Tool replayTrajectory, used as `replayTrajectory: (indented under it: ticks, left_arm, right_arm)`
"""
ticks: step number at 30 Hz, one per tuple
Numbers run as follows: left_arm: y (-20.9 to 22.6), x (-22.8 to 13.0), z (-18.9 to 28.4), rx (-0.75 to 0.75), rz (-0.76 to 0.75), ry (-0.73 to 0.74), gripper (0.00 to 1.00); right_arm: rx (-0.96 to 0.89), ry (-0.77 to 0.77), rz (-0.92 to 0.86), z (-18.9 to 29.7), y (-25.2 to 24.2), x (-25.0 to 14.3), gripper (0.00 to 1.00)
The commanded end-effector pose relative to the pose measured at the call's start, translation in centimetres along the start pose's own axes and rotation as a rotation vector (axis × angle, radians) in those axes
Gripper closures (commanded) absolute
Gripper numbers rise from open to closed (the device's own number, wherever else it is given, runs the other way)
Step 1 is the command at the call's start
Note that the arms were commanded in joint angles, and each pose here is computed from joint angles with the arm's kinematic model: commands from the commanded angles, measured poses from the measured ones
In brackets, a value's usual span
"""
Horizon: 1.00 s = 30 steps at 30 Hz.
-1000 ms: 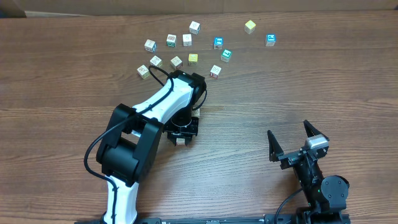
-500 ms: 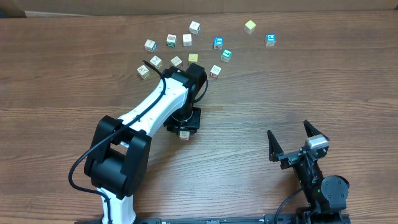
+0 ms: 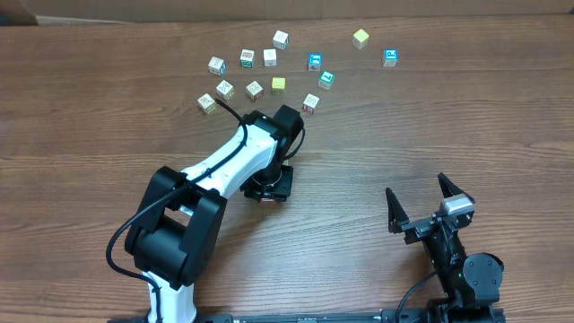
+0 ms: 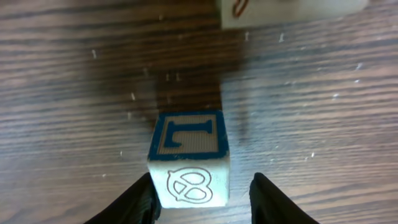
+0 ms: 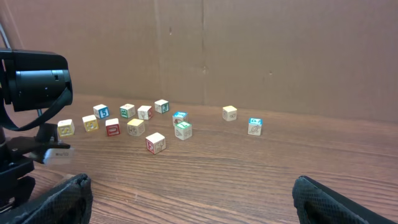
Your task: Form a circle
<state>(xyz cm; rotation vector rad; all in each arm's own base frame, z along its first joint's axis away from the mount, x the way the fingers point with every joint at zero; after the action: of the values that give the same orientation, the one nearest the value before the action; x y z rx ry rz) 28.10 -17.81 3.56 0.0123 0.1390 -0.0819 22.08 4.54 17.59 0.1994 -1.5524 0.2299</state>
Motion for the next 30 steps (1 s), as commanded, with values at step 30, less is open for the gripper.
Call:
replayTrajectory:
  ticks: [30]
  left_arm:
    - [0.7, 1.9, 0.5, 0.061, 0.057, -0.117, 0.75]
  right_arm:
    - [0.0, -0.004, -0.005, 0.0, 0.0, -0.2, 0.0]
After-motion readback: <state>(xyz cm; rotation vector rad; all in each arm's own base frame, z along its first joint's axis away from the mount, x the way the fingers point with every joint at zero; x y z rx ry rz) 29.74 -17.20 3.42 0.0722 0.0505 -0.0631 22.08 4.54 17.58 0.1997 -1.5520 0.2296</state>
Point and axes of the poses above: each gripper's point midway between its finger pads, its own z axis back along the fingers, its own y axis along the line the jaws close on, x = y × z, the point moved 2 cm from there along z, back along the fingers, and after that the axes turned 2 degrees about z, right-handed, at the moved point
